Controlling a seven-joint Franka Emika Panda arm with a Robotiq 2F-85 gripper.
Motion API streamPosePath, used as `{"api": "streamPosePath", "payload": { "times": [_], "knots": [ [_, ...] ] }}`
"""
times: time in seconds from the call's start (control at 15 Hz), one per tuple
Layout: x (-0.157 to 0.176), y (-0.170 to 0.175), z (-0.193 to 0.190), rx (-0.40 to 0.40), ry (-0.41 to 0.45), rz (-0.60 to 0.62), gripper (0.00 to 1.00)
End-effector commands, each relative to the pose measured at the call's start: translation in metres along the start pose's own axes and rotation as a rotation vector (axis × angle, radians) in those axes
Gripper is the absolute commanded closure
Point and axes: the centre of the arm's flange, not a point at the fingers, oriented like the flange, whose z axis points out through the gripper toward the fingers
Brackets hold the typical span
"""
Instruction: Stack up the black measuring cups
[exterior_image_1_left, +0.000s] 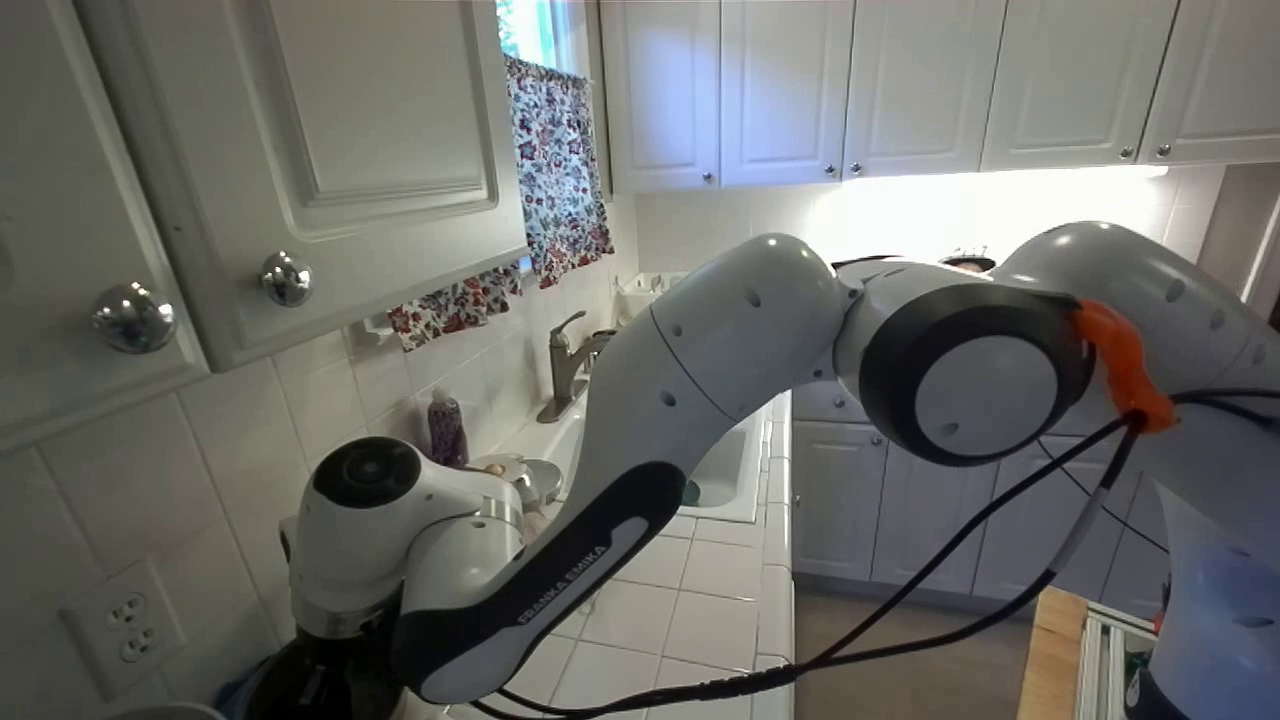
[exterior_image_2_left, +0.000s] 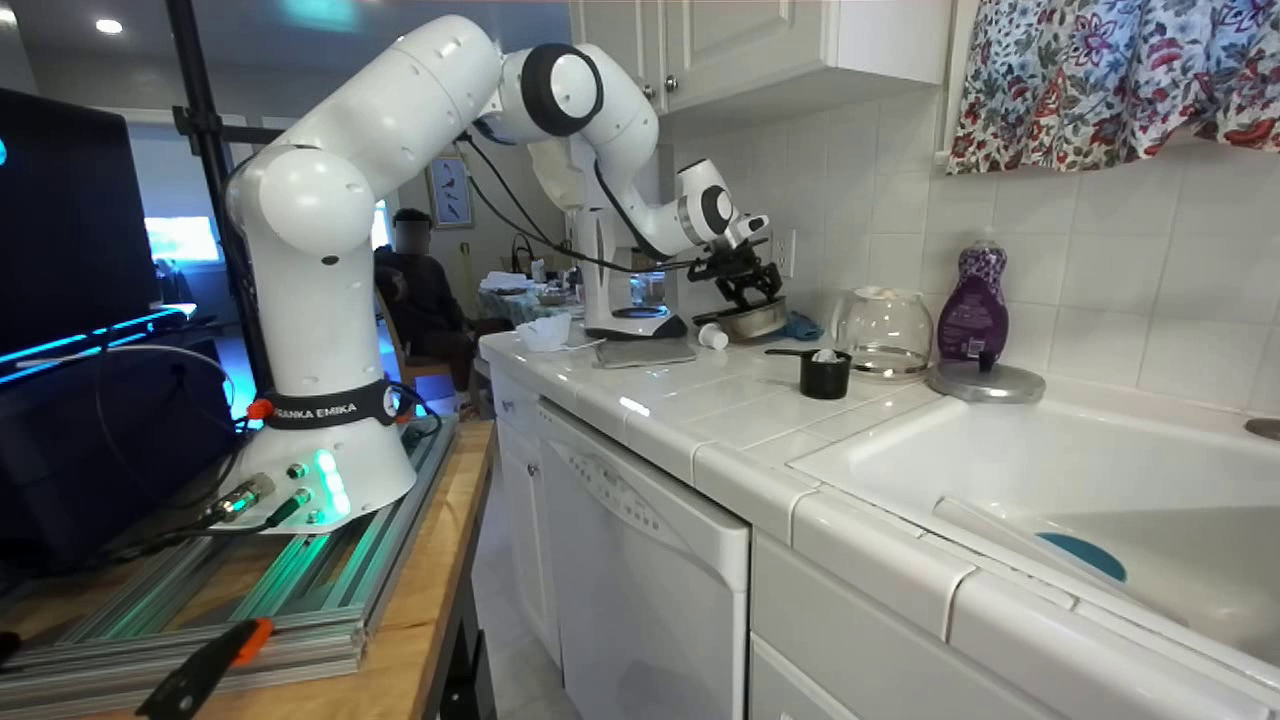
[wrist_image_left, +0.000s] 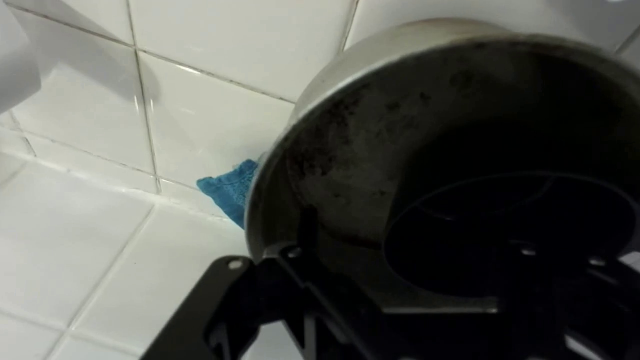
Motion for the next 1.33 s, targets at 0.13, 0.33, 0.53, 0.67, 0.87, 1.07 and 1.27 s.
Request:
{"api": "streamPosePath", "payload": {
  "times": [0.13, 0.33, 0.53, 0.67, 0.87, 1.07, 1.27],
  "knots": [
    [0.021, 0.000, 0.019, 0.000, -0.005, 0.002, 0.72],
    [0.025, -0.002, 0.017, -0.004, 0.000, -0.004, 0.92],
    [0.028, -0.004, 0.012, -0.004, 0.010, -0.004, 1.00],
    [0.029, -0.006, 0.007, -0.003, 0.018, 0.000, 1.00],
    [0.027, -0.005, -0.007, -0.004, 0.031, 0.013, 0.99],
    [0.020, -0.002, -0.019, 0.013, 0.042, 0.031, 0.99],
    [0.016, 0.005, -0.033, 0.042, 0.065, 0.061, 0.99]
  ]
}}
